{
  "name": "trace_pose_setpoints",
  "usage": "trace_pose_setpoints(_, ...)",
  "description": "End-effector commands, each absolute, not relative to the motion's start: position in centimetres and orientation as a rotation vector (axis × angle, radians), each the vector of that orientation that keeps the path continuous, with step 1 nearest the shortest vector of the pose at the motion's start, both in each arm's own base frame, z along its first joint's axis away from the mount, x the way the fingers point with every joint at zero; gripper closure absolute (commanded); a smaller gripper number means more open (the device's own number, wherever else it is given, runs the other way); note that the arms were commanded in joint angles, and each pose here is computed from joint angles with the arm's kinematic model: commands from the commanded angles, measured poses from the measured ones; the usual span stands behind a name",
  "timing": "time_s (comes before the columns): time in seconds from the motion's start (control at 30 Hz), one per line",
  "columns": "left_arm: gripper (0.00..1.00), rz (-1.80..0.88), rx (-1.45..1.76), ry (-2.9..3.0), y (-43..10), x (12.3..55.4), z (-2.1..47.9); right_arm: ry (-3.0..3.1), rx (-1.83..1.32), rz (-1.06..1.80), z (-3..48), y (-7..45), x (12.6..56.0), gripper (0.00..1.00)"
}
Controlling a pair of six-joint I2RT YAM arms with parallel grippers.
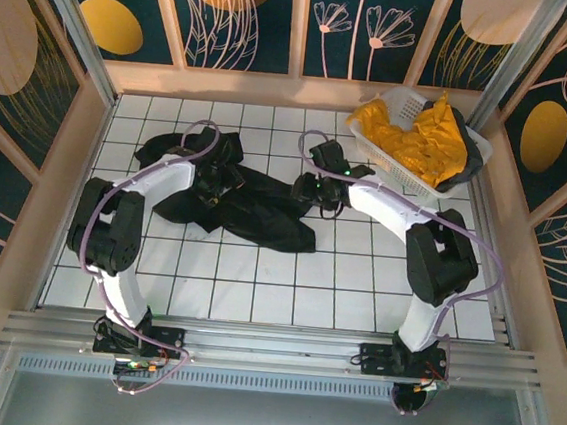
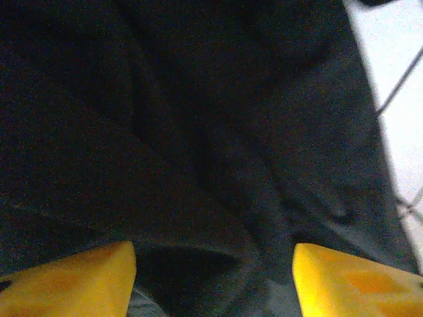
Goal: Fold and stack the t-shirts
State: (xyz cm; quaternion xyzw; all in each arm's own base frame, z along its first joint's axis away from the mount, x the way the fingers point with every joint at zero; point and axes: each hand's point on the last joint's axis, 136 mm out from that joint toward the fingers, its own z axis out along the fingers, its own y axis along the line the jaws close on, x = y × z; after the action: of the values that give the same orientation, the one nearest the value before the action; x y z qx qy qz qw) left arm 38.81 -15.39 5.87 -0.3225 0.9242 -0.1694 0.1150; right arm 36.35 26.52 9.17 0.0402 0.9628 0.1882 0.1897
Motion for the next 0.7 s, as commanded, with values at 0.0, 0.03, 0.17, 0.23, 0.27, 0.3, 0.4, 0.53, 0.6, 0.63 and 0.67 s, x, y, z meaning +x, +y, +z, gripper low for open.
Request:
trace_pose_setpoints(0.0,0.47,-0.375,-0.925,2.769,-14.3,37.4,4.6,2.781,0.070,0.492,7.5,26.6,33.9,0.42)
trace_pose_setpoints(0.03,0.56,-0.362,-0.918,2.767,-14.1,37.3,4.6,2.808,0.066,0.489,6.8,26.6,33.3,0.42)
trace_pose_setpoints(0.17,0.93,-0.266,-0.911,2.702,-12.4,37.3,6.5,2.873,0.061,0.484,5.0,26.7,31.6,0.42)
trace_pose_setpoints(0.23,1.00,-0.223,-0.912,2.654,-11.4,37.2,8.0,2.892,0.061,0.486,4.6,26.7,31.3,0.42)
trace_pose_setpoints(0.27,1.00,-0.224,-0.905,2.621,-11.0,37.1,9.3,2.896,0.056,0.492,4.5,26.8,31.2,0.42)
trace_pose_setpoints(0.3,1.00,-0.220,-0.904,2.600,-10.6,36.8,10.0,2.905,0.052,0.495,4.2,26.9,31.1,0.42)
trace_pose_setpoints(0.4,1.00,-0.185,-0.909,2.554,-9.4,35.7,11.9,2.947,0.054,0.492,3.0,27.0,30.7,0.44)
trace_pose_setpoints(0.53,1.00,-0.163,-0.962,2.450,-7.1,34.3,15.1,2.978,0.089,0.525,2.0,27.1,30.3,0.61)
trace_pose_setpoints(0.6,1.00,-0.181,-1.001,2.389,-5.7,33.8,16.7,2.971,0.123,0.506,2.2,26.6,30.6,0.82)
trace_pose_setpoints(0.63,1.00,-0.196,-1.025,2.351,-4.9,33.7,17.7,2.956,0.141,0.494,2.5,26.1,31.0,0.92)
trace_pose_setpoints(0.67,1.00,-0.209,-1.048,2.320,-4.2,33.7,18.3,2.936,0.163,0.484,2.9,25.7,31.5,1.00)
